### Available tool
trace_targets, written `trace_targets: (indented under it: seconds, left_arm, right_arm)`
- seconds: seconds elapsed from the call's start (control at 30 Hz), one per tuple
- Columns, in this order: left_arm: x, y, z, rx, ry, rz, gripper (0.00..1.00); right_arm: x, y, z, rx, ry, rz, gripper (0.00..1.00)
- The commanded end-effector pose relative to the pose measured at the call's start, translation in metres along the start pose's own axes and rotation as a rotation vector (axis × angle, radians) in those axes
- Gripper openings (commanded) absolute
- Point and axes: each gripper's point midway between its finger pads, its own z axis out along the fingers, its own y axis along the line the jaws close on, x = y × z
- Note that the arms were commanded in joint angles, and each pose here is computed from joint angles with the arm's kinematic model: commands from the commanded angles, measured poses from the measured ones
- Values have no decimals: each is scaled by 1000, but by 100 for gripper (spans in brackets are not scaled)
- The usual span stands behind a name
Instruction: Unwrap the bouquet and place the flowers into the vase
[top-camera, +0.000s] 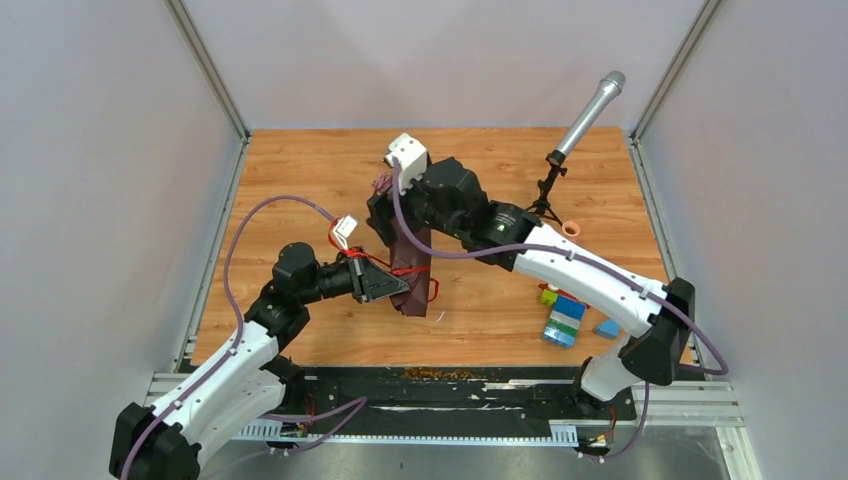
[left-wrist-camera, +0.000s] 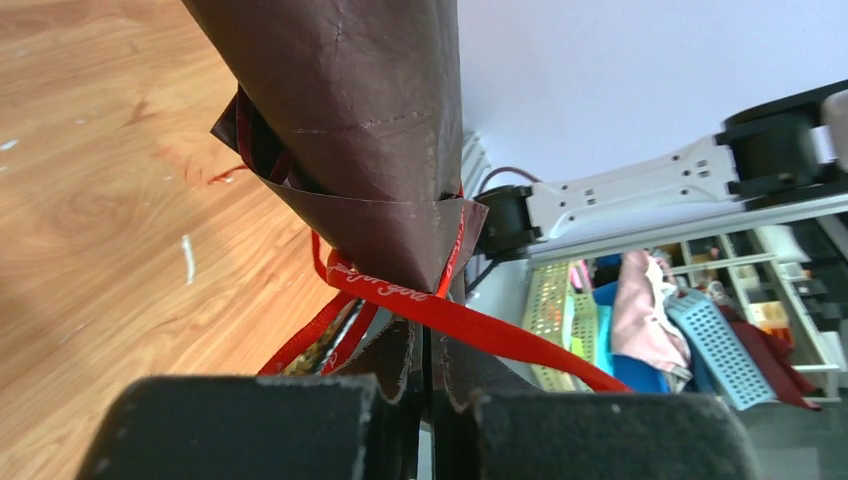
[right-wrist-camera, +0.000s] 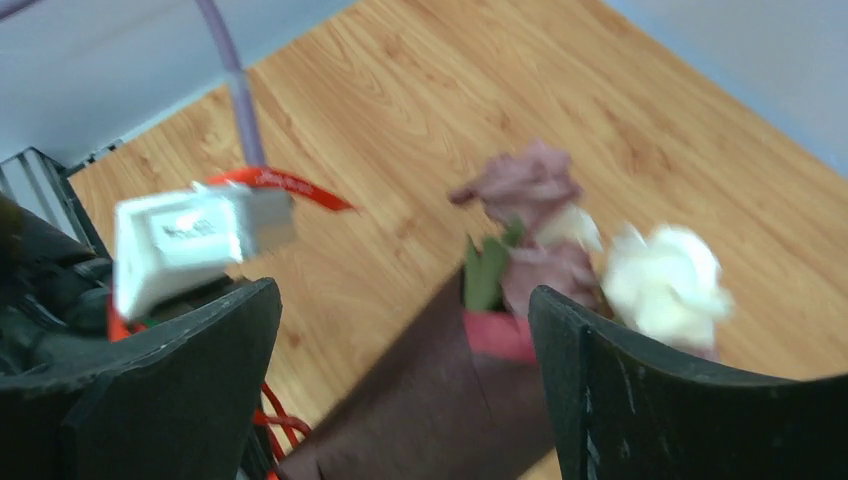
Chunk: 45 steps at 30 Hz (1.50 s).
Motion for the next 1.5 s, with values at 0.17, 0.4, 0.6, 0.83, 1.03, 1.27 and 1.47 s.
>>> trace_targets:
  seconds: [0.17, 0.4, 0.6, 0.83, 1.03, 1.27, 1.47]
  left_arm:
    - [-43, -52, -6, 190, -212, 0, 0]
    - [-53, -62, -8, 223, -252, 37, 0]
    - [-54, -76, -14, 272, -268, 76, 0]
    - [-53, -88, -22, 309, -274, 106, 0]
    - [-51, -85, -21, 296, -271, 110, 0]
    - [-48, -78, -17, 277, -250, 136, 0]
    - [-43, -74, -14, 278, -216, 141, 0]
  right_arm:
    - [23, -32, -89, 123, 4, 197, 98]
    - [39, 8, -100, -95, -96, 405, 98]
    - [35, 20, -98, -213, -172, 542, 84]
    - [27, 26, -100, -356, -239, 670, 68]
    - [18, 34, -102, -424, -260, 693, 58]
    - [18, 39, -96, -455, -239, 689, 42]
    - [20, 38, -92, -451, -241, 689, 2]
